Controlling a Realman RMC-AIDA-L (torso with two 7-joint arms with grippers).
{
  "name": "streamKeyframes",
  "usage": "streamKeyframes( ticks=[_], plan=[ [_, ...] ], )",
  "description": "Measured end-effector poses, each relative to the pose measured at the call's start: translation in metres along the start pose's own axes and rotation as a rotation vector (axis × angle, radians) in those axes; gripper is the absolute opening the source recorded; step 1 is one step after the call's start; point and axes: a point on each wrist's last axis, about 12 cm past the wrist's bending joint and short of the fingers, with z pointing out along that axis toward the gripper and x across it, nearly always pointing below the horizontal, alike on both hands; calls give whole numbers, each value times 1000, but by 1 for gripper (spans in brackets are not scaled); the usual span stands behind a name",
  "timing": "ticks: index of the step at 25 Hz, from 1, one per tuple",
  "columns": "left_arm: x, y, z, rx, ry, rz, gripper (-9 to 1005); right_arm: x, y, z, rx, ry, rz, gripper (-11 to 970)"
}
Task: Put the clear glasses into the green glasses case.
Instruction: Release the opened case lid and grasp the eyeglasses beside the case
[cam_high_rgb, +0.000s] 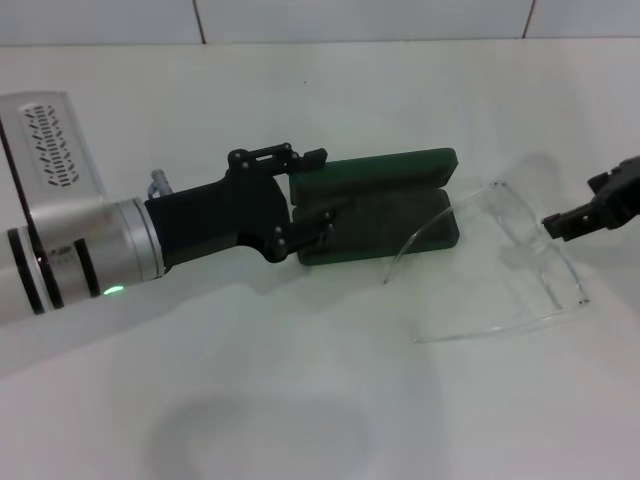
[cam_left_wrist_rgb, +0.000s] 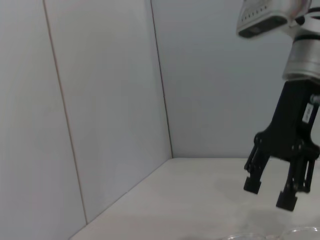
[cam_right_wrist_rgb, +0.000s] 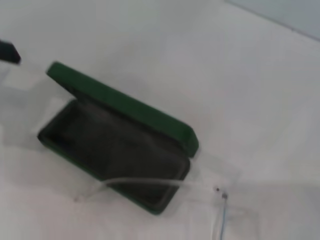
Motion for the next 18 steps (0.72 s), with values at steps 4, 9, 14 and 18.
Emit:
streamKeyframes(
  ticks=[4,9,14,18],
  plan=[
    [1,-2,-1,10,-4,6,591,0,-1,12,-4,27,4,826],
    [1,-2,0,14,-7,23,591,0,-2,39,-26,49,32,825],
    [1,-3,1,14,-9,25,590,-1,0,60,-42,81,35,826],
    [1,-3,0,13,-9,26,590,-1,0,65,-43,83,38,825]
  ],
)
